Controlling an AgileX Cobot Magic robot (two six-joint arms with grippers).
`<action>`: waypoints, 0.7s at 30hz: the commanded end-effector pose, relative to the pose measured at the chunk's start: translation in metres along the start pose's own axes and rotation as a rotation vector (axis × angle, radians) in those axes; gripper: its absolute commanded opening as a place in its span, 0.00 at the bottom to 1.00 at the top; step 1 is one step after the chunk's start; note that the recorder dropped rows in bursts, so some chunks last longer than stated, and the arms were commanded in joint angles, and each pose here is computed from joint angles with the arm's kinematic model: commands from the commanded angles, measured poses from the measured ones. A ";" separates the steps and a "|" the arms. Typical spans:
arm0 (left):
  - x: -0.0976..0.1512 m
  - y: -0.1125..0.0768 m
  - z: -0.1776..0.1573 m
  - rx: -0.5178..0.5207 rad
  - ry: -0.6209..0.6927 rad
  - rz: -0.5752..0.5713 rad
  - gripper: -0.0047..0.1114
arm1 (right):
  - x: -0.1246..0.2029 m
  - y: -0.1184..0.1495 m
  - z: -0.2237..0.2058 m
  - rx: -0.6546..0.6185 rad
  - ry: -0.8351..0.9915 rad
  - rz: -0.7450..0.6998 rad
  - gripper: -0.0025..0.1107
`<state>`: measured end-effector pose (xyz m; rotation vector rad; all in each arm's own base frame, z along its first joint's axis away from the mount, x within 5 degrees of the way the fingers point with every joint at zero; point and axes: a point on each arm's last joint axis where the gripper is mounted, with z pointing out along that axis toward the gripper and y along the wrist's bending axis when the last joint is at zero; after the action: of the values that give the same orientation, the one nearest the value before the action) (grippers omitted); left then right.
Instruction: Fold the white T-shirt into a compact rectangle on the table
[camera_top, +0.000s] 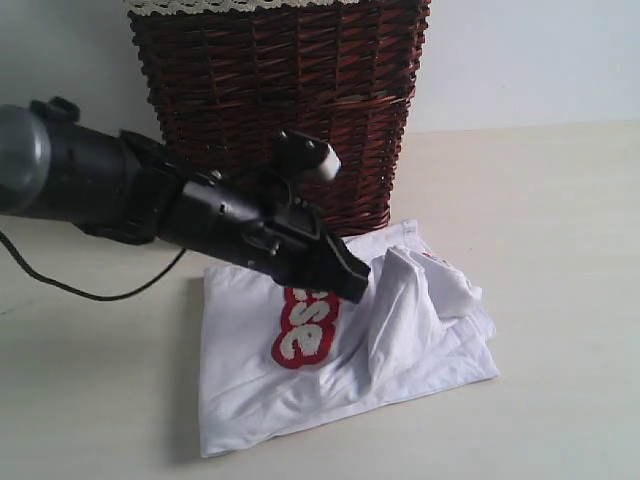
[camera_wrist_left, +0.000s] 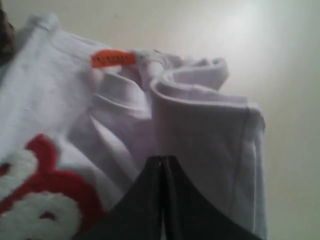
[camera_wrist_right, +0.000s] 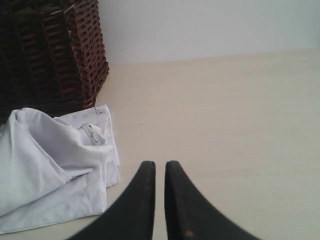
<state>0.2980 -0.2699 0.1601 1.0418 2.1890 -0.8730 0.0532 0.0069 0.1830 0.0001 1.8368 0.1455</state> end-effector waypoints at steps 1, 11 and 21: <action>0.016 -0.021 0.024 0.119 0.062 0.051 0.04 | 0.001 0.000 0.000 -0.002 -0.005 0.001 0.11; 0.024 -0.077 0.035 0.310 0.124 0.170 0.04 | 0.001 0.000 0.000 -0.002 -0.005 0.001 0.11; -0.019 -0.019 -0.012 0.148 -0.061 0.013 0.04 | 0.001 0.000 0.000 -0.002 -0.005 0.001 0.11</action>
<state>0.2753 -0.2925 0.1780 1.1765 2.0750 -1.0678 0.0532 0.0069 0.1830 0.0012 1.8368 0.1463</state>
